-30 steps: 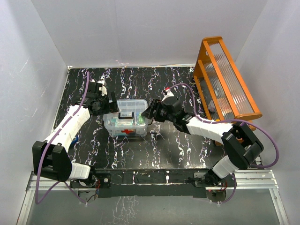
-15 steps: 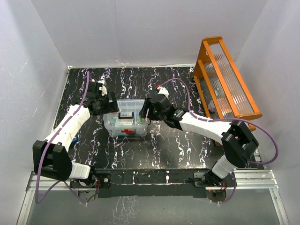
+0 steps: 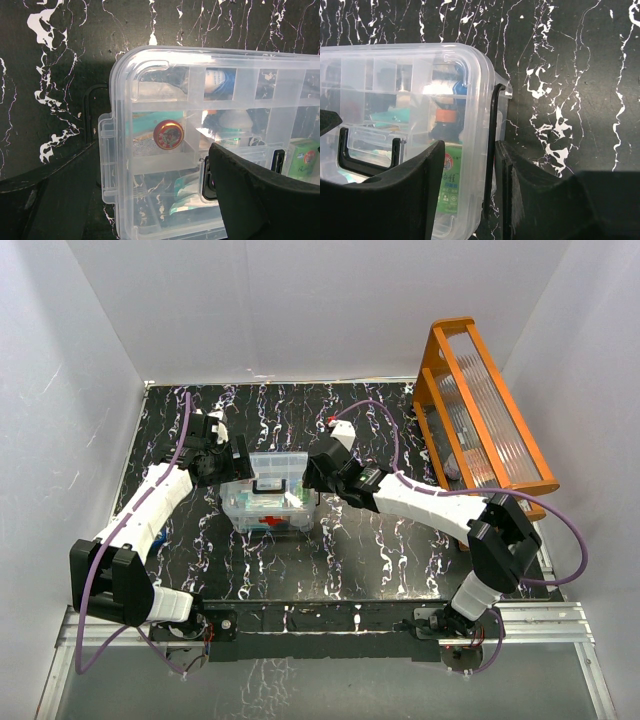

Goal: Organize the medicine kit

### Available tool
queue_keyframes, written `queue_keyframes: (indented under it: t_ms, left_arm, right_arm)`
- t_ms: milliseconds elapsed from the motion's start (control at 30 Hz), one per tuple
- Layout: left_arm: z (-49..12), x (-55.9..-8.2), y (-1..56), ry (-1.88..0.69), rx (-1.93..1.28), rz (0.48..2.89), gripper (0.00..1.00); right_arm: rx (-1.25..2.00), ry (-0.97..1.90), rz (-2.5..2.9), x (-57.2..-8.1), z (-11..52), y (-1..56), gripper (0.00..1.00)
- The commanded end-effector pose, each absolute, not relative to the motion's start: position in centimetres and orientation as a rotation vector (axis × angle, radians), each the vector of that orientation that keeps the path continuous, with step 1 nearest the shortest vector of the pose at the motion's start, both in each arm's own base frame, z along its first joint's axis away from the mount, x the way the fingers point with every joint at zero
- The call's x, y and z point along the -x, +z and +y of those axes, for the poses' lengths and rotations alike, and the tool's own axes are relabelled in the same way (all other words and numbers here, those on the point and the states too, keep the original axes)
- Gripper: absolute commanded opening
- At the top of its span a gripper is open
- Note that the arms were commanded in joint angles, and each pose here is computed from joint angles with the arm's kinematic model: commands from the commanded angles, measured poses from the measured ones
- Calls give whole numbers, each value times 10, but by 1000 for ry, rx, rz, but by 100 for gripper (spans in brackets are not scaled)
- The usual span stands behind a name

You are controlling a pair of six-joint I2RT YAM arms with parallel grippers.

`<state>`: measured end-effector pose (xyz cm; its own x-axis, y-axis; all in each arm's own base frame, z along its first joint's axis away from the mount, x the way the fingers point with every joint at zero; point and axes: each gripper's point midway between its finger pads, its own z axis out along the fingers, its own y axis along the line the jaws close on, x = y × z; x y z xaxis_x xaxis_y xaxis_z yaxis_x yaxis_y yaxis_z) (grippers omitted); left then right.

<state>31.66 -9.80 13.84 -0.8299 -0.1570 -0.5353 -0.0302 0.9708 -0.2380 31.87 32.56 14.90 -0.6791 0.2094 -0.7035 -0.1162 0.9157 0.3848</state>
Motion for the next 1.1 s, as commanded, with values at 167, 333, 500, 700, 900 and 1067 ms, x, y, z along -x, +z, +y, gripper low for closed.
queue_keyframes:
  t_ms: [167,333,500,700,900,1067]
  left_arm:
    - [-101,-295,111,-299,116,2664,81]
    - [-103,-293,109,-317,126,2668,79]
    - [-110,-289,108,-371,131,2681,77]
    - [-129,-281,106,-529,136,2693,73]
    - [-158,-274,109,-781,165,2678,69]
    - [-175,-272,117,-944,177,2645,69]
  right_arm:
    - [-21,395,2271,-316,329,146,33]
    - [-15,423,2277,-313,335,148,30]
    - [-37,435,2235,-317,333,171,45]
    - [13,436,2173,-321,330,209,60]
    - [117,412,2179,-319,331,218,65]
    - [215,451,2182,-316,341,218,65]
